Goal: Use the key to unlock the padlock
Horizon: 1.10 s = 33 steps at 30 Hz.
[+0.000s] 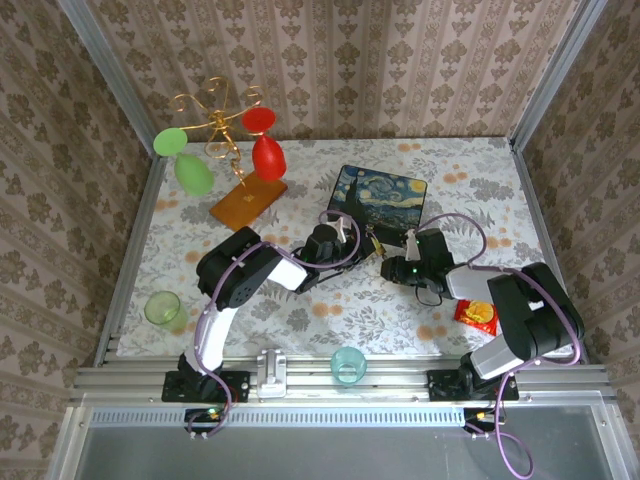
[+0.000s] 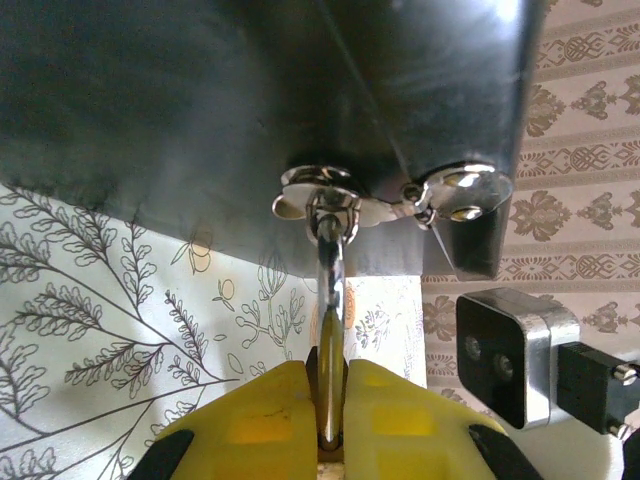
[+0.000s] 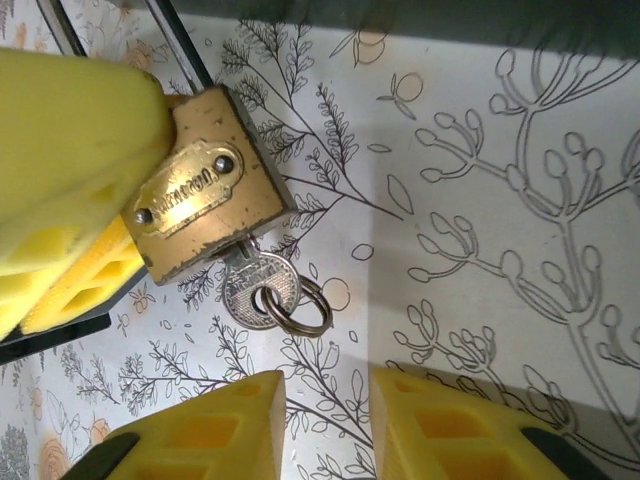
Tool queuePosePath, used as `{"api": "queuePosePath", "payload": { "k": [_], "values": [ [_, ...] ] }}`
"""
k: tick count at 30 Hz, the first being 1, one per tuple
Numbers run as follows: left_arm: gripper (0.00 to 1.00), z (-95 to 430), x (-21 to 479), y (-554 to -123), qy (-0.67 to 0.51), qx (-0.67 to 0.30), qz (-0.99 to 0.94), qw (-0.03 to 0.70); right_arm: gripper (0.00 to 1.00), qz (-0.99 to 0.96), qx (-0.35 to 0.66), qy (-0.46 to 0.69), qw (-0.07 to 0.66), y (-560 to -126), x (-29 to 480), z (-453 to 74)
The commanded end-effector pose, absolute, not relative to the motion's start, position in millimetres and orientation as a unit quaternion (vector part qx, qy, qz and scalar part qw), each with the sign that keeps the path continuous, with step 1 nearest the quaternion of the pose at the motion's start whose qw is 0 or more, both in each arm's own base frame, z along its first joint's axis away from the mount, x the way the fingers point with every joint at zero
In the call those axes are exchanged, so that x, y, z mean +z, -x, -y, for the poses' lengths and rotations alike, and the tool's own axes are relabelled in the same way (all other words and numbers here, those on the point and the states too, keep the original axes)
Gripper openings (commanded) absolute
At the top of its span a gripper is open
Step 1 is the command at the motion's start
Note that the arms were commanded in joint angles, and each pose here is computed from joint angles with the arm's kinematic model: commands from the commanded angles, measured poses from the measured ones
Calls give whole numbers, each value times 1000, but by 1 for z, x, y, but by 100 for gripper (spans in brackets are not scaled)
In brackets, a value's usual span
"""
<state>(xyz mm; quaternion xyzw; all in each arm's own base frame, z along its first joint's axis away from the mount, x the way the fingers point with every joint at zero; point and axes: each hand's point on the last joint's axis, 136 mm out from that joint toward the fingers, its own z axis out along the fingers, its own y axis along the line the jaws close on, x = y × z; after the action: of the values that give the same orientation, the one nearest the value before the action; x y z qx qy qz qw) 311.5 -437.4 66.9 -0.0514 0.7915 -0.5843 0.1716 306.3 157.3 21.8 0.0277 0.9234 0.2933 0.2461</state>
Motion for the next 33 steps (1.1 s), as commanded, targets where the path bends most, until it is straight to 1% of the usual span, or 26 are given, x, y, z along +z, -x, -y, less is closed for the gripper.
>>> {"api": "queuePosePath", "payload": {
  "k": [1, 5, 10, 14, 18, 21, 24, 26, 33],
  "values": [
    [0, 439, 72, -303, 44, -593, -788, 160, 27, -924, 254, 5, 285, -324, 30, -160],
    [0, 438, 74, -302, 45, -594, -788, 158, 26, -933, 161, 34, 319, -333, 33, -159],
    [0, 436, 74, -299, 44, -592, -789, 157, 23, -941, 12, 34, 337, -339, 24, -146],
    [0, 435, 71, -298, 45, -589, -791, 155, 21, -926, -38, 46, 373, -343, 33, -148],
    [0, 436, 71, -298, 51, -595, -787, 151, 20, -909, -29, 45, 414, -345, 45, -149],
    [0, 435, 70, -298, 49, -592, -790, 152, 12, -904, -4, 64, 424, -344, 46, -157],
    [0, 435, 70, -297, 50, -595, -788, 150, 5, -905, 20, 90, 416, -343, 45, -169],
    [0, 435, 72, -297, 50, -596, -787, 150, 3, -905, 40, 96, 413, -343, 43, -172],
    [0, 431, 70, -297, 53, -595, -788, 149, 2, -897, 196, 63, 390, -337, 47, -174]
  ]
}}
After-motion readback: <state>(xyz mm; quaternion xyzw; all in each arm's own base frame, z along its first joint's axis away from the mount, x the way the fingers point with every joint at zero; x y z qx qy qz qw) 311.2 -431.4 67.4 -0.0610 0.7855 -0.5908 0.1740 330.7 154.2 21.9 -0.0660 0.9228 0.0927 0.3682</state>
